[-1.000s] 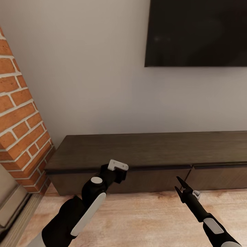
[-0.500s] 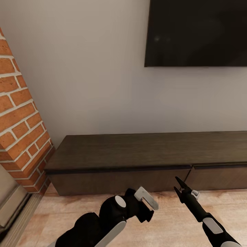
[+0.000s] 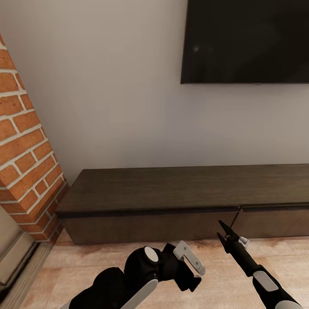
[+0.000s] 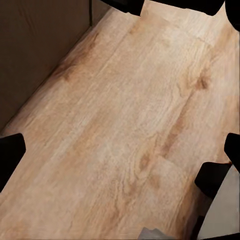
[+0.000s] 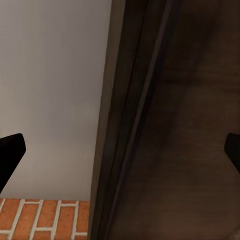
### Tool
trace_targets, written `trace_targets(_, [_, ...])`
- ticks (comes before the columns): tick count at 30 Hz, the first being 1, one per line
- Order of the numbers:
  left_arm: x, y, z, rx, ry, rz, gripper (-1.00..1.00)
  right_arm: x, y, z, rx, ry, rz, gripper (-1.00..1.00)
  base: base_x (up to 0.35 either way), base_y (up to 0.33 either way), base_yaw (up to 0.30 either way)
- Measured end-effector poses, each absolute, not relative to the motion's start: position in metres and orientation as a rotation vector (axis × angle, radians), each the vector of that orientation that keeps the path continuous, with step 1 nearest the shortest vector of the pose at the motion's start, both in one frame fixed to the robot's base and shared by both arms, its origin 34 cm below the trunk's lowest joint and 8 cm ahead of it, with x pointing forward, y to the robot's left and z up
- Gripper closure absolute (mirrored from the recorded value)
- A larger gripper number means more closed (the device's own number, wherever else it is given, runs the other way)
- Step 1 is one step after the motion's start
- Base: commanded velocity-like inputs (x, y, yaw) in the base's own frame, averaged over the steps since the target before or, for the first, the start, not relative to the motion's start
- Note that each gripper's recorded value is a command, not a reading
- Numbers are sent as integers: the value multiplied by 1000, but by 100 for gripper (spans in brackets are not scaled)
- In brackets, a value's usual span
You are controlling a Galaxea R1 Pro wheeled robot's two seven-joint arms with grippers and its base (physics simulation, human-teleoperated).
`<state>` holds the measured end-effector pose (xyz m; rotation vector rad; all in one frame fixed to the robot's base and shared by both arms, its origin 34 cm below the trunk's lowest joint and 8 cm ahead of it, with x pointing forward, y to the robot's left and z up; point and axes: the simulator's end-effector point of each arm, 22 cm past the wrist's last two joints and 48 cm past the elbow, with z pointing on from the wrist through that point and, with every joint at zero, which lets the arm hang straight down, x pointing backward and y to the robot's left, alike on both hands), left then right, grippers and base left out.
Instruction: Place each of the two pumpkins and all three candles from the living room inside a cabinet in the living room (use any cabinet), then make sure every cabinet is closed, and position the cauldron so it is next to a table in the living room.
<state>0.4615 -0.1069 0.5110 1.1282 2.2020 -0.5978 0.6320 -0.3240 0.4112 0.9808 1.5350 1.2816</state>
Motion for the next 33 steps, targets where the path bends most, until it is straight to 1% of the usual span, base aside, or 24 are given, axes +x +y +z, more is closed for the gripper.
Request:
trace_targets(6, [423,-105,503,1241,2225,-832,-100,632,-324,411,980,1536,1281,-100,0,0,0])
trace_targets(10, [422,-79,489,1255,2267,-848,-100,632,-324,411,979,1537,1282,-100,0,0,0])
trace_targets(14, [462,-39,494,1112,2309,-852,-100,632,-324,411,979,1537,1282,-100,0,0,0])
trace_targets(19, [524,49,556,840,2216,-1109,-100,632,-323,411,979,1536,1281,-100,0,0,0])
trace_targets(22, [554,91,596,710,2111,-1156,-100,632,-323,411,978,1536,1280,-100,0,0,0])
trace_targets(25, [566,109,612,656,2067,-1160,-100,632,-323,412,975,1534,1279,-100,0,0,0])
trace_targets(33, [572,118,622,630,2037,-1162,-100,632,-324,412,974,1533,1275,-100,43,12,0])
